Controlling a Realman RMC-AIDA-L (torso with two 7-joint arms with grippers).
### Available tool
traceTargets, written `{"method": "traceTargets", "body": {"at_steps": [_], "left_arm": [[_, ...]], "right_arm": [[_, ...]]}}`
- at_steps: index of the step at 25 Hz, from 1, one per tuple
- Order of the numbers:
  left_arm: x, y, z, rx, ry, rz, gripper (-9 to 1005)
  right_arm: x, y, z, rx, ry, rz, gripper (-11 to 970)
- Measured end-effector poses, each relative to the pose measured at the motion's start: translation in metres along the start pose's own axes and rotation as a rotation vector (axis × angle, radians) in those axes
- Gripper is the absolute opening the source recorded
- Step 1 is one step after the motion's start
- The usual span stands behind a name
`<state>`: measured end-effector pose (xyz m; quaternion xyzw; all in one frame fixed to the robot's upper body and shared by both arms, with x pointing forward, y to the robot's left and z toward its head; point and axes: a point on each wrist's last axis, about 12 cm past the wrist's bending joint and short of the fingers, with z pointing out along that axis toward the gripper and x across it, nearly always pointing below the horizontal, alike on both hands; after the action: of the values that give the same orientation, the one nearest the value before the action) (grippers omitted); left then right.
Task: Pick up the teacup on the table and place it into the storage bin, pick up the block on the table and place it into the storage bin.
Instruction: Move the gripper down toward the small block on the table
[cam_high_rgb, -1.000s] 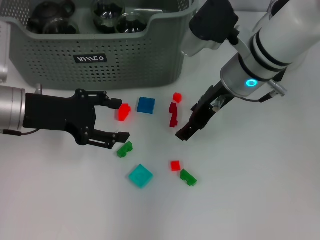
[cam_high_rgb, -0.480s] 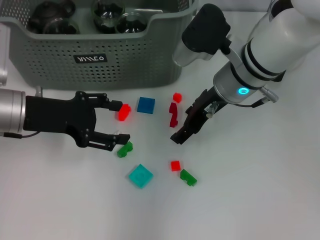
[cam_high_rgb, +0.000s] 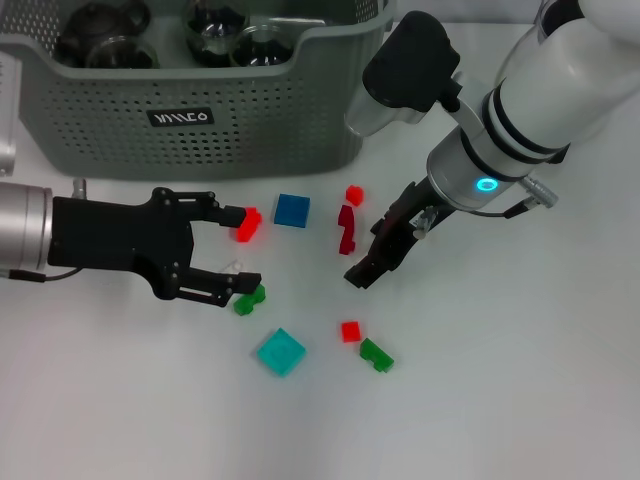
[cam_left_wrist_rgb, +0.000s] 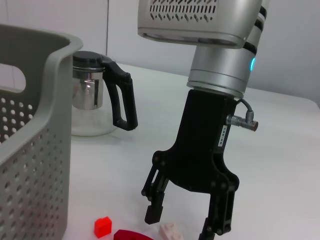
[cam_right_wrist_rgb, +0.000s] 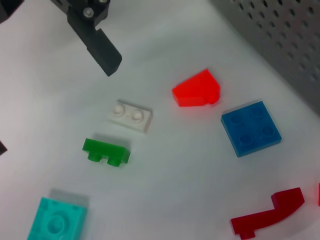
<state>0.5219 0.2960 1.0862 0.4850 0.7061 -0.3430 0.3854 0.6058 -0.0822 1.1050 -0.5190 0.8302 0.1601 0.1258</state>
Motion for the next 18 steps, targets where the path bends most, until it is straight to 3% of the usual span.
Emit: {"method": "traceTargets", "body": {"at_steps": [7, 10, 18], "left_arm": [[0.0006, -0.0006, 0.0001, 0.002, -0.001, -0.001, 849], [0.0008, -0.0010, -0.0009, 0.001, -0.006, -0.003, 849], [0.0004, -0.0014, -0.0014, 0.003, -0.012, -0.003, 848]], "right_arm": [[-0.0003, -0.0005, 0.0001, 0.004, -0.001, 0.022, 812], [0.0003, -0.0008, 0.0003, 0.006, 0.000, 0.027, 680], [0.0003, -0.0016, 0.0004, 0.013, -0.003, 0.029, 664]]}}
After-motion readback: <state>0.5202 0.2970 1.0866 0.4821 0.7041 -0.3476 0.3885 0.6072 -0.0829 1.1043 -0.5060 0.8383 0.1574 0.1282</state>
